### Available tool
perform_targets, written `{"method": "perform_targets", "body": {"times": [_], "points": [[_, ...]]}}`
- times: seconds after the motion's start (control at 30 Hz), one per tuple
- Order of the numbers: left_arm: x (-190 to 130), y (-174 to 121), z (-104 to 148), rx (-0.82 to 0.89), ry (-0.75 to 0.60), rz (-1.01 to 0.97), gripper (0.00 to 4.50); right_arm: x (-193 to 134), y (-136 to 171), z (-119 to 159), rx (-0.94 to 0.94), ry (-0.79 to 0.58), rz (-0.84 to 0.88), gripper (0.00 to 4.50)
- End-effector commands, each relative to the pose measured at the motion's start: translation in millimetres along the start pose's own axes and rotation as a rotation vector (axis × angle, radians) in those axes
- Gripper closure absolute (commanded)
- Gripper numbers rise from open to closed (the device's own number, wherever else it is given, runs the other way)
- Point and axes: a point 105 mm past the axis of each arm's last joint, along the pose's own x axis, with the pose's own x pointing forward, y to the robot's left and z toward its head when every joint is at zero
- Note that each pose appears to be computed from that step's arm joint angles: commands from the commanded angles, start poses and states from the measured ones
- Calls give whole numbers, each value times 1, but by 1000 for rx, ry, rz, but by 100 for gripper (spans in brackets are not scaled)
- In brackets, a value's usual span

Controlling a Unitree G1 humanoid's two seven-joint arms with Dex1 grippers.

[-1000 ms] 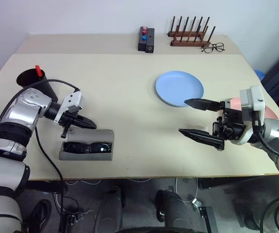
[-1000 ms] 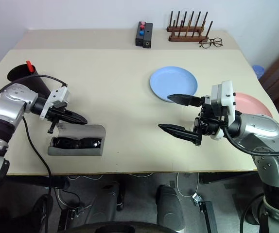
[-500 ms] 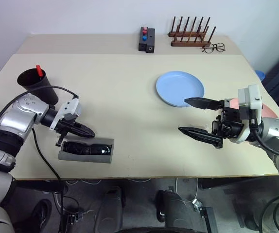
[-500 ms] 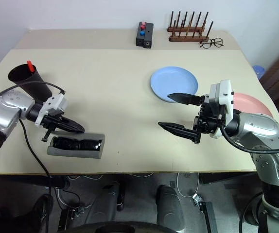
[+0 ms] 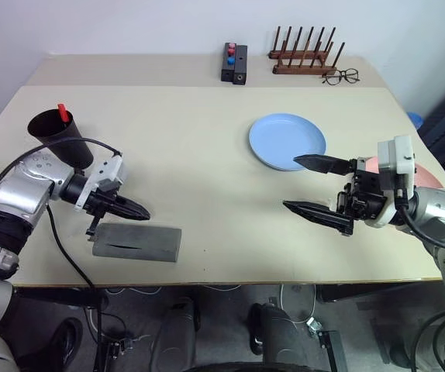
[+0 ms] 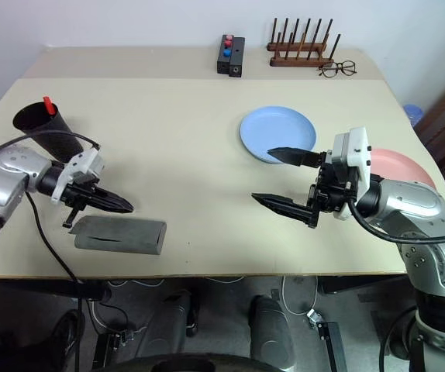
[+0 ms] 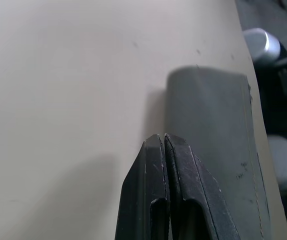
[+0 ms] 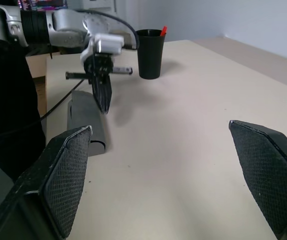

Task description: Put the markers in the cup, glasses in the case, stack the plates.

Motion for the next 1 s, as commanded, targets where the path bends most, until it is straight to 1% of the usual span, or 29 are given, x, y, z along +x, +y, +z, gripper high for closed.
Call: {"method": "perform_targets", "body": {"times": [0.03, 0.13, 0.23, 0.3, 0.33, 0.37, 0.4, 0.47, 0.63, 0.83, 0.9, 1.0], "points": [[-20, 9, 33, 51, -99, 63, 443, -1, -10, 9, -23, -29, -54, 0], [-31, 20, 64, 65, -238, 104, 443, -6, -25, 0, -2, 20, -147, 0], [-35, 21, 97, 86, -386, 91, 362, -19, -41, -12, 26, 88, -262, 0], [-30, 19, 111, 93, -444, 74, 262, -30, -56, -17, -17, 123, -365, 0], [-27, 18, 115, 96, -464, 67, 220, -35, -64, -18, -53, 142, -418, 0], [-24, 16, 120, 88, -492, 54, 169, -41, -72, -23, -73, 182, -479, 0], [-22, 15, 124, 75, -520, 44, 107, -46, -80, -28, -78, 218, -535, 0], [-18, 11, 130, 52, -564, 23, 8, -52, -89, -34, -106, 263, -601, 0], [-4, 1, 130, 4, -581, -12, 2, -77, -109, -56, -71, 437, -745, 0], [3, -6, 132, -22, -599, -45, 2, -111, -110, -84, 12, 653, -797, 0], [4, -6, 133, -15, -606, -40, 2, -118, -111, -90, 35, 693, -813, 0], [5, -6, 130, 7, -609, -11, 2, -122, -113, -91, 40, 720, -833, 0]]}}
